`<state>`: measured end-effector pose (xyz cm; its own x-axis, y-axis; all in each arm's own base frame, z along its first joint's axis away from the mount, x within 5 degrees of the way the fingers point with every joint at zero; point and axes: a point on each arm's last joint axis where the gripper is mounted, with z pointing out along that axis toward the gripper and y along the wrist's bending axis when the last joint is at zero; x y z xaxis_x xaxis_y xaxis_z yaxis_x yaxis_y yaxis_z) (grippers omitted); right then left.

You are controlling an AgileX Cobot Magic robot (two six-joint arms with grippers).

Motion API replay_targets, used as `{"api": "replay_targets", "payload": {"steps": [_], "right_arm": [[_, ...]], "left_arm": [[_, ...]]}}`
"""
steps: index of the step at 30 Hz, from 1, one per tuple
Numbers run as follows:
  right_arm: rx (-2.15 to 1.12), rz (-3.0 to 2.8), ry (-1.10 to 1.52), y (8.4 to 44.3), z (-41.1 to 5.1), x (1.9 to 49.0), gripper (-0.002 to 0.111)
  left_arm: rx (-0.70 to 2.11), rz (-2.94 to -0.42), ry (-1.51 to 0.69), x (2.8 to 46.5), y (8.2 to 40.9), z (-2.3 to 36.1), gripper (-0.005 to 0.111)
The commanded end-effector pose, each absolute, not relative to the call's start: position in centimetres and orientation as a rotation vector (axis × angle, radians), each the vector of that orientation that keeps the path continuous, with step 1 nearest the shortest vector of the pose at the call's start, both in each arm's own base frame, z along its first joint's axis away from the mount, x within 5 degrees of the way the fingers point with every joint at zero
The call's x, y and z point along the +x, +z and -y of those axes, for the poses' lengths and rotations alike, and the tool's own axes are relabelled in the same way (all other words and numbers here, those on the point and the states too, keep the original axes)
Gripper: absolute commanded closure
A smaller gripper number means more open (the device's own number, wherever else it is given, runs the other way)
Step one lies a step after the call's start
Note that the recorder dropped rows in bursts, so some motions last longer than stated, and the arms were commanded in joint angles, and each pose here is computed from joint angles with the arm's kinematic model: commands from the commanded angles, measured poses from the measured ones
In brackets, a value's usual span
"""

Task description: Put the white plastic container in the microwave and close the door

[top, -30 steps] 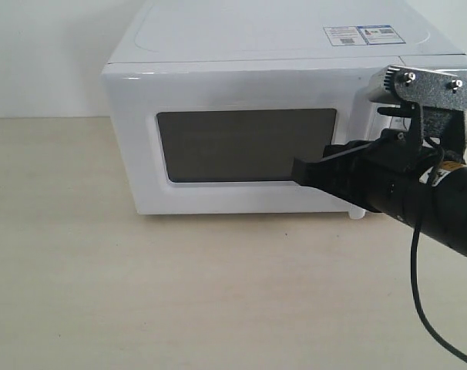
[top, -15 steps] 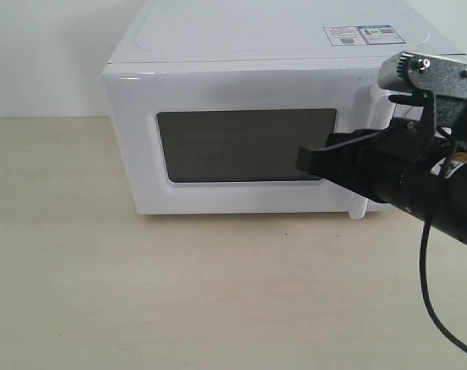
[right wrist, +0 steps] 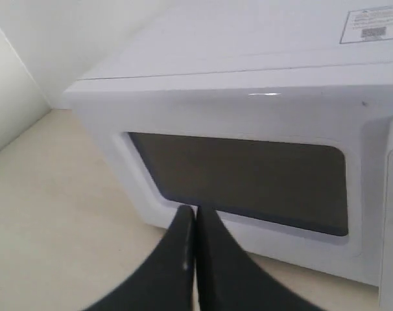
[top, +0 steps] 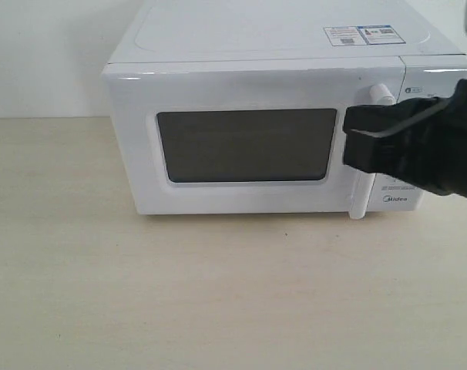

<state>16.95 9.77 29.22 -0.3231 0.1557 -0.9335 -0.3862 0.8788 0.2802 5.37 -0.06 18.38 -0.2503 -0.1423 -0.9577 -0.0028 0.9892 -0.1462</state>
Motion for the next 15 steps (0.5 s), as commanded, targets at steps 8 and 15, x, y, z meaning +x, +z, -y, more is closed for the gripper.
{"api": "replay_targets", "payload": {"steps": [8, 15], "right_arm": [[-0.068, -1.654, 0.525, 29.5, -4.4, 10.8, 0.108], [0.056, -1.513, 0.471, 26.8, -1.8, 7.1, 0.108]], "left_arm": [[-0.104, -1.817, -0.125, 5.4, 18.3, 0.0, 0.103], [-0.104, -1.817, -0.125, 5.4, 18.3, 0.0, 0.103]]}}
